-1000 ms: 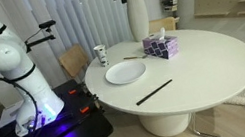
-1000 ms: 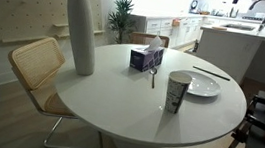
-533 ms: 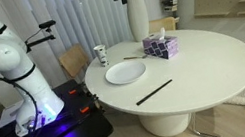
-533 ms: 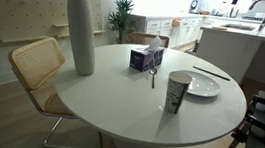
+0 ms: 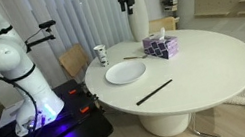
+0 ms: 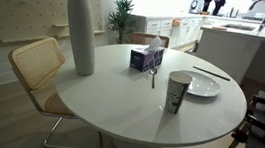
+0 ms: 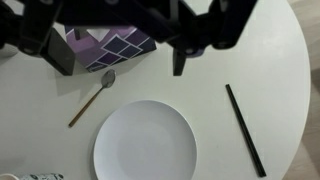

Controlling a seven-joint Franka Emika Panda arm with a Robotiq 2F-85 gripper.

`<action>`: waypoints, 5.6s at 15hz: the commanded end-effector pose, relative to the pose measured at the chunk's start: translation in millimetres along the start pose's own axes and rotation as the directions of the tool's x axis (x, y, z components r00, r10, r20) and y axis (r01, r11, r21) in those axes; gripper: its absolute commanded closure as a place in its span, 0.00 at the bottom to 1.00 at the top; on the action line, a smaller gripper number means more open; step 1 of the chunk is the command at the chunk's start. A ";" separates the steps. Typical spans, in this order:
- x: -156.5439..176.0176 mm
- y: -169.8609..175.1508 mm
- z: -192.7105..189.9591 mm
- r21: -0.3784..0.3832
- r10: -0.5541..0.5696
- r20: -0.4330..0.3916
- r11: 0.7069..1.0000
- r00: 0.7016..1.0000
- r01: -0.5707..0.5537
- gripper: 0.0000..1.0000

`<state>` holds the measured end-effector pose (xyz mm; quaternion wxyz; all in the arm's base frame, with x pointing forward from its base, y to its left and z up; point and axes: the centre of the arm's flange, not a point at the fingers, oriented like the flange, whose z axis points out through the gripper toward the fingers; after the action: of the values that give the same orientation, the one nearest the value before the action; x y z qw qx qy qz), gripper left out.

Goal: Move the spoon to the side of the plate.

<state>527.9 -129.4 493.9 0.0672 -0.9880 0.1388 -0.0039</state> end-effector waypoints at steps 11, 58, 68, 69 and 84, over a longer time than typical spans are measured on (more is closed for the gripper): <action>67.6 -127.5 94.1 -0.062 0.203 -0.008 0.977 0.979 -0.203 0.00; 5.4 -223.3 353.2 0.037 0.611 -0.192 0.787 0.768 -0.616 0.00; 18.3 -209.8 368.3 0.021 0.618 -0.188 0.780 0.763 -0.626 0.00; 19.6 -208.9 369.9 0.020 0.619 -0.187 0.779 0.763 -0.627 0.00; 52.1 -216.1 403.0 0.052 0.618 -0.202 0.781 0.760 -0.622 0.00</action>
<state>634.0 112.3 127.1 0.0294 -0.8825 0.4631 -0.0766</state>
